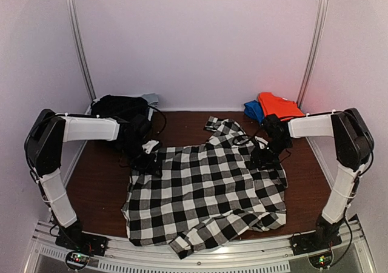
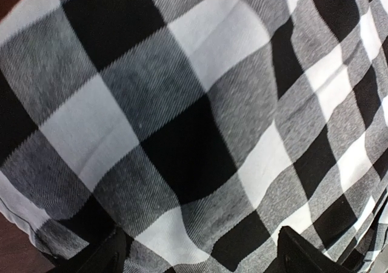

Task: Fold and stack the mixed laundry pile
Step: Smooth out the flattened shirt at the center of the board.

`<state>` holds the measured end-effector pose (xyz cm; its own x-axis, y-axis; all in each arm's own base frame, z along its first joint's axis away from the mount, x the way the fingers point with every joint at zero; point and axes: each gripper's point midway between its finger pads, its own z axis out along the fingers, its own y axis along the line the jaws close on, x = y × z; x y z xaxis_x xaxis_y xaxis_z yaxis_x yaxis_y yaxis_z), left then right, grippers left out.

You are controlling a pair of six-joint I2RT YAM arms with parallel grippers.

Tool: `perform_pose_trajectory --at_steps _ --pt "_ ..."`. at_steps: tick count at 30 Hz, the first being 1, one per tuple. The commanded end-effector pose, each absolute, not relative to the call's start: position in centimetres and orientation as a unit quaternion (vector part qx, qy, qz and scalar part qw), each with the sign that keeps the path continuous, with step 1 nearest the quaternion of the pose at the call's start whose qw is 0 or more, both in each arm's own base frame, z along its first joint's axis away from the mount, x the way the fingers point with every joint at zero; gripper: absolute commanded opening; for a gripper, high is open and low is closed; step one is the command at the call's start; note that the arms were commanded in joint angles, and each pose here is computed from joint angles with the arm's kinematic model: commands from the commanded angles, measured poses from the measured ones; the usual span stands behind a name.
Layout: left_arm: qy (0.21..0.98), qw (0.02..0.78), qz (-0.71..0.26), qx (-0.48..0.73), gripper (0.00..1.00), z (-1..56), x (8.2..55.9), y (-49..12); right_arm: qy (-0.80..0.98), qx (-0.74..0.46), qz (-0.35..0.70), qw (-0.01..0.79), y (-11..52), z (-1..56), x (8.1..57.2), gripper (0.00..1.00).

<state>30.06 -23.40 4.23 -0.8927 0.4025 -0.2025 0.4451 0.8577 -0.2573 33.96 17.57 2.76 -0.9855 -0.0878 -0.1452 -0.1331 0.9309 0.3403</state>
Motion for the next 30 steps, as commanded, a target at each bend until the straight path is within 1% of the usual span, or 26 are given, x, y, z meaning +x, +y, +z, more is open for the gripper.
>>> perform_pose_trajectory --at_steps 1,5,8,10,13,17,20,24,27,30 --pt "0.963 0.043 -0.164 0.209 0.86 2.7 28.3 -23.1 0.985 -0.001 0.171 -0.009 15.9 1.1 27.6 0.51" --pt "0.961 0.015 -0.169 0.219 0.83 2.0 25.7 -22.7 0.978 0.011 0.203 -0.041 16.2 1.7 23.2 0.51" --pt "0.951 0.000 -0.194 0.242 0.80 2.7 24.5 -23.8 0.968 -0.016 0.248 -0.029 17.6 3.9 23.2 0.54" --pt "0.940 0.021 -0.230 0.250 0.81 4.3 25.0 -25.0 0.966 -0.040 0.254 0.006 18.0 6.0 25.5 0.57" --pt "0.934 0.069 -0.265 0.229 0.81 7.1 28.3 -25.4 0.962 -0.035 0.262 0.074 17.0 9.2 31.3 0.58" --pt "0.941 0.122 -0.255 0.187 0.81 9.3 33.8 -23.7 0.956 0.028 0.261 0.128 13.3 10.7 38.1 0.56" --pt "0.947 0.150 -0.240 0.154 0.83 10.1 37.2 -22.1 0.946 0.064 0.279 0.151 12.2 10.8 41.9 0.56" --pt "0.954 0.167 -0.223 0.114 0.85 10.3 40.7 -19.9 0.931 0.085 0.325 0.142 13.3 9.9 45.5 0.57" --pt "0.956 0.187 -0.195 0.111 0.85 10.5 43.0 -19.0 0.925 0.090 0.344 0.137 14.0 9.6 46.8 0.56" --pt "0.961 0.176 -0.179 0.119 0.84 9.5 44.2 -18.9 0.922 0.087 0.355 0.124 14.5 8.8 47.2 0.54"
